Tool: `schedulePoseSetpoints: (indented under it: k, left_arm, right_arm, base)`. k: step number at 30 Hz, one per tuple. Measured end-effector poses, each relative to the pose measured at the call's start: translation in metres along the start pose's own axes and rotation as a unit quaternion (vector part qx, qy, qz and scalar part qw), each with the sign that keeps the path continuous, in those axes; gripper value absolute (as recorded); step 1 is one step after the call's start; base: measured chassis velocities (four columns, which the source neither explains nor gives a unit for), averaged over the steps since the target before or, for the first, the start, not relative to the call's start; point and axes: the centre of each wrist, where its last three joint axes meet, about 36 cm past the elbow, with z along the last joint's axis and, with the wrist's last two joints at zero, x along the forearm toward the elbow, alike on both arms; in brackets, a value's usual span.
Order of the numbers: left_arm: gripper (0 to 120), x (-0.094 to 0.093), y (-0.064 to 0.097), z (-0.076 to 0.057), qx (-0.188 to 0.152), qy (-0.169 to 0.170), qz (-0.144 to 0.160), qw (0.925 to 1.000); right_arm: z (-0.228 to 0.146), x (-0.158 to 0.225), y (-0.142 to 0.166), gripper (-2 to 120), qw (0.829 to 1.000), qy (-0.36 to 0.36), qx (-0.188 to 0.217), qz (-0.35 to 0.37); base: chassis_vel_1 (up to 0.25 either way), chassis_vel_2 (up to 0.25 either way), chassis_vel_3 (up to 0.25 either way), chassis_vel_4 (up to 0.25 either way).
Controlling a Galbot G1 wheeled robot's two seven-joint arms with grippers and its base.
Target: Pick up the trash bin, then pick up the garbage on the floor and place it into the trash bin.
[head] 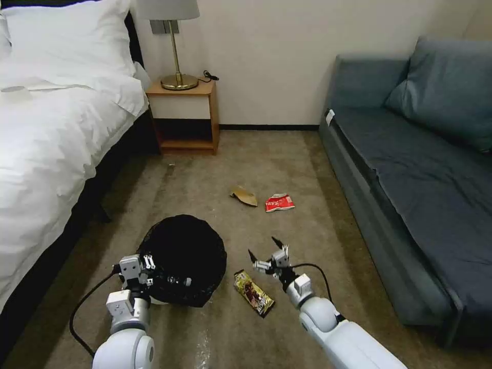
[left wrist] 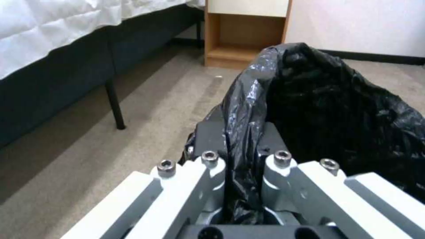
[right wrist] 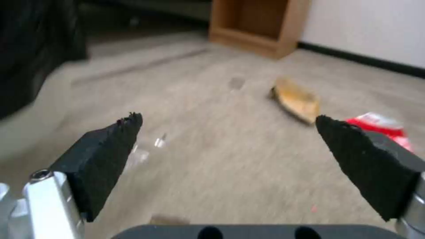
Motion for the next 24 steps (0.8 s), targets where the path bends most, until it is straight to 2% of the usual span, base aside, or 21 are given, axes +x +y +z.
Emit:
schedulePoseSetpoints:
  k: [7,12,18,24]
  left_arm:
    - [5,-0.004,-0.003,0.008,0.003,0.0,0.0,1.0]
    - [5,-0.003,-0.004,0.009,0.004,-0.002,0.0,1.0]
    - [5,0.002,-0.001,0.007,0.002,-0.007,-0.003,1.0]
    - [5,0.006,0.002,0.005,0.001,-0.012,-0.004,0.9999]
  right_arm:
    - [0.033,0.009,0.002,100,0.998,0.028,0.01,-0.048]
    - [0.054,0.009,0.024,100,0.996,0.032,0.013,-0.077]
    - [0.067,0.01,0.036,100,0.996,0.033,0.015,-0.084]
    - [0.075,0.015,0.031,100,0.997,0.037,0.013,-0.073]
  base:
    - [0.0,0.0,0.0,0.0]
    - [0.0,0.0,0.0,0.0]
    - [0.0,0.0,0.0,0.0]
    - [0.0,0.0,0.0,0.0]
